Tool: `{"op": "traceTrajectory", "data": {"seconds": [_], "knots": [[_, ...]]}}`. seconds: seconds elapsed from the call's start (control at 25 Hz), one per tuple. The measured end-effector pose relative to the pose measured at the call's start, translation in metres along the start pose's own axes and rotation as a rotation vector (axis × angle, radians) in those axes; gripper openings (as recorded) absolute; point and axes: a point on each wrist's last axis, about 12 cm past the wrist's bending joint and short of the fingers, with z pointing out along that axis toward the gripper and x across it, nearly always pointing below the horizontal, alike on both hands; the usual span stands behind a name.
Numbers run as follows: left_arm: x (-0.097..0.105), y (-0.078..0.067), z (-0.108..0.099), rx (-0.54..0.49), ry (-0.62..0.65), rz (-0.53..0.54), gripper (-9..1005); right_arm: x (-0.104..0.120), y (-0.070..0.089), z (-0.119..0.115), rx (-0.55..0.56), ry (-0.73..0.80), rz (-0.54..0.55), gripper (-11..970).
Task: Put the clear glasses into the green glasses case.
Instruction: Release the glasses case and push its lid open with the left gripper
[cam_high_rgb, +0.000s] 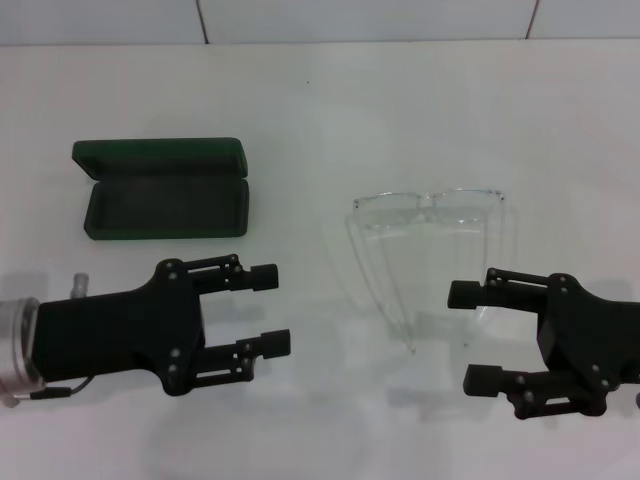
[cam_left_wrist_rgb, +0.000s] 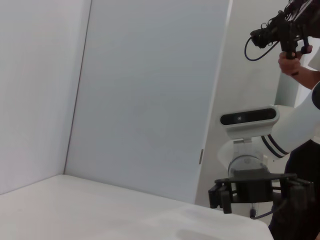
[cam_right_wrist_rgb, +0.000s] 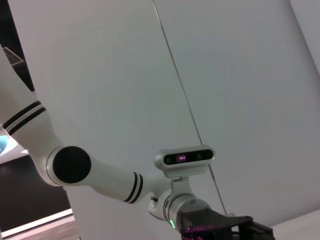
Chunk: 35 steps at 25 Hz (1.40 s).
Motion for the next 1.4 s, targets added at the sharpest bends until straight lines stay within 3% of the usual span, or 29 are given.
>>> {"op": "traceTrajectory", "data": {"seconds": [0.4,0.8,1.0,1.12,1.16,1.2,1.4], "knots": [[-0.008,-0.011,0.001,0.112,-0.058,0.001,670,-0.001,0.002,-0.003,-0.003,-0.008,-0.009,812],[-0.007,-0.011,0.003,0.104,-0.063,0.001,669,-0.002,-0.002,-0.005,0.052,-0.026,-0.037,811],[-0.013,0.010,-0.003,-0.105,-0.097,0.030,669,0.001,-0.005,-0.019,0.211,-0.085,-0.084,810],[-0.021,0.024,-0.009,-0.246,-0.078,0.114,669,0.006,-0.007,-0.030,0.324,-0.093,-0.105,810],[-0.032,0.032,-0.012,-0.280,-0.035,0.181,669,0.008,-0.008,-0.034,0.368,-0.090,-0.109,810],[-0.032,0.032,-0.012,-0.280,-0.035,0.181,669,0.010,-0.009,-0.037,0.405,-0.083,-0.111,809],[-0.070,0.056,-0.016,-0.374,0.115,0.314,668,0.015,-0.013,-0.043,0.473,-0.057,-0.102,809]]}}
